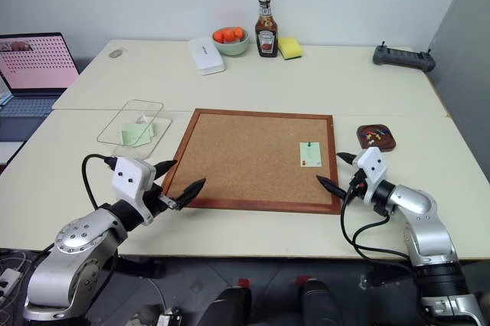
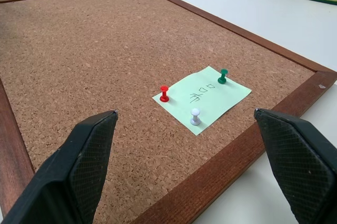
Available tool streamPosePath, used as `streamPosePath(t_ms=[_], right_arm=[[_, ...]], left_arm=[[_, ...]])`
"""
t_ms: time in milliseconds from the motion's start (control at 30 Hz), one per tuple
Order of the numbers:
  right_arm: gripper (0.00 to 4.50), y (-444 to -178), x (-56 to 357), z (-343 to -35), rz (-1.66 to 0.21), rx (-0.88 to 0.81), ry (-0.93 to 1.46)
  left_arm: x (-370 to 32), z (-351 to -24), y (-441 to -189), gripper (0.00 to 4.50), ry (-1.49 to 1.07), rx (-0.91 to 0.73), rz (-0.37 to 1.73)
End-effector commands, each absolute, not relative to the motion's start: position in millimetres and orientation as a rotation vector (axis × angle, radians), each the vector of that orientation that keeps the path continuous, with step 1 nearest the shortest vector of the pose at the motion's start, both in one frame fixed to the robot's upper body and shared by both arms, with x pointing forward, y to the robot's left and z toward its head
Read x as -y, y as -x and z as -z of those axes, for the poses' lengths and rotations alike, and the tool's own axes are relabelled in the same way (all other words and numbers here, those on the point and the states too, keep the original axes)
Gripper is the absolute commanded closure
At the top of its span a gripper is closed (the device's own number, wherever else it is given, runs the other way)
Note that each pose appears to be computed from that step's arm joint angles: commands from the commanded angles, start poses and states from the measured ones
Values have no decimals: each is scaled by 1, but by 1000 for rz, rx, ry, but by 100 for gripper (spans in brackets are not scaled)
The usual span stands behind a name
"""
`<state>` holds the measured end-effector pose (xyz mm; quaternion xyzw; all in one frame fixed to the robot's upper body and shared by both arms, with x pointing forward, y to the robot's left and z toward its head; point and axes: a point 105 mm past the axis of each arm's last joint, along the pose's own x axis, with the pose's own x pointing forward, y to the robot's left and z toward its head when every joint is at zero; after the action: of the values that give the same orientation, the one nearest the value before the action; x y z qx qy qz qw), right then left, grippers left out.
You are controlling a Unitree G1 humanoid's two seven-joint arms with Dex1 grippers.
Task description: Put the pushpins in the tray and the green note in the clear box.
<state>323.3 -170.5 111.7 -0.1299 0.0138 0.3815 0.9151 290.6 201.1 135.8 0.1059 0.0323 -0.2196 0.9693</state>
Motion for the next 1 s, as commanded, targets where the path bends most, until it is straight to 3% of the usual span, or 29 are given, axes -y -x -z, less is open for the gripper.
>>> streamPosePath(t_ms=[33,500,733,1000], right_arm=[[7,-324,167,-125,-792,24,287],[7,-322,169,-124,-787,22,286],[0,-320,169,-124,-785,27,288],[0,-322,165,-122,-755,21,272]], left_arm=[[-205,-153,-292,0,-227,0,438],[-205,-157,-294,0,-231,20,460],[-190,-152,-301,117,-251,7,537],[-151,-133,-330,262,-258,-35,666]])
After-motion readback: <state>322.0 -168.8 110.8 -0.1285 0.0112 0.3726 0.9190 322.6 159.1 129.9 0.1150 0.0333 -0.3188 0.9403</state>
